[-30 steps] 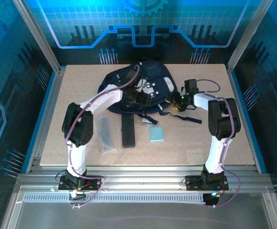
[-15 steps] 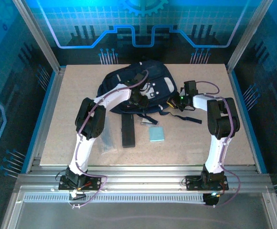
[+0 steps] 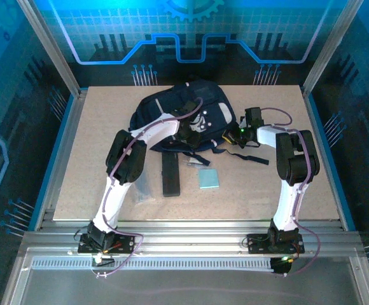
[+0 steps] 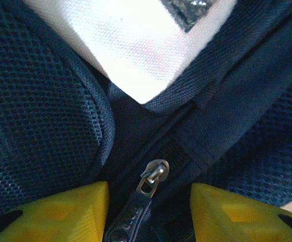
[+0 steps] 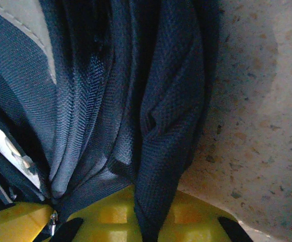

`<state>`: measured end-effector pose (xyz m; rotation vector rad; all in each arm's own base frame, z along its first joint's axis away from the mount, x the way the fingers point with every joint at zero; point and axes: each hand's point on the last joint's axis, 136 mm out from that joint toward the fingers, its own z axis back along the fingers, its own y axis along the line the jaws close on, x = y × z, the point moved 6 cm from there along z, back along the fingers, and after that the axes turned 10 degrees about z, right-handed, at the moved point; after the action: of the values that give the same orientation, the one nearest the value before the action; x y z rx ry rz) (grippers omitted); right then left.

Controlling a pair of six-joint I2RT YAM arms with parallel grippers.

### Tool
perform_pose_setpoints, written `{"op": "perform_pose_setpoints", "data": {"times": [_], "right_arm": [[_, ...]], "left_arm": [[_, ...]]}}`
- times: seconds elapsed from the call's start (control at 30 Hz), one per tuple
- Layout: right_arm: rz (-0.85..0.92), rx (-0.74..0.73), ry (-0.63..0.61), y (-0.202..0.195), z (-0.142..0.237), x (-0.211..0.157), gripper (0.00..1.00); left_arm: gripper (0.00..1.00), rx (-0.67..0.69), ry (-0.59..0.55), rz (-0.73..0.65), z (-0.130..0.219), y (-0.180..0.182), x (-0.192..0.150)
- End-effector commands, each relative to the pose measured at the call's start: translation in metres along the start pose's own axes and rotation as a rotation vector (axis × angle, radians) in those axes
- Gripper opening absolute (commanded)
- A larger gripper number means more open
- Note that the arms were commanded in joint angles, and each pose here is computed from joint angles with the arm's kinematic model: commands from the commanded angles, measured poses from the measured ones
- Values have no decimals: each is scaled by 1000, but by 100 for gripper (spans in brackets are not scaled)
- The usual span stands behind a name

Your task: Pack books, pencil case, and school supplies into a backpack

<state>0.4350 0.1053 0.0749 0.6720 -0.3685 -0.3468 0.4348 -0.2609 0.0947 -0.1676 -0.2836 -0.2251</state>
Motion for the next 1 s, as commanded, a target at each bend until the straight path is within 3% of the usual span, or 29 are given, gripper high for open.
{"op": "perform_pose_setpoints", "data": {"times": [0.0, 0.1, 0.23, 0.3, 0.5, 0.7, 0.97], "right_arm": [[7, -40, 11, -7, 1, 0, 6], [8, -35, 0, -6, 4, 2, 5], [8, -35, -5, -6, 7, 3, 5], [7, -36, -6, -6, 8, 4, 5], [-1, -49, -34, -9, 16, 10, 0], [-19, -107, -115, -19, 34, 25, 0], [-65, -139, -186, -39, 54, 42, 0]], "left_arm": [[37, 108, 194, 1, -38, 20, -33], [28, 152, 215, 2, -43, 26, -40], [5, 158, 204, 3, -39, 28, -39], [0, 149, 181, 9, -30, 26, -34], [0, 116, 95, 27, 7, 21, -17], [0, 125, 168, 79, 27, 40, -28], [0, 332, 203, 59, 43, 83, -59]]}}
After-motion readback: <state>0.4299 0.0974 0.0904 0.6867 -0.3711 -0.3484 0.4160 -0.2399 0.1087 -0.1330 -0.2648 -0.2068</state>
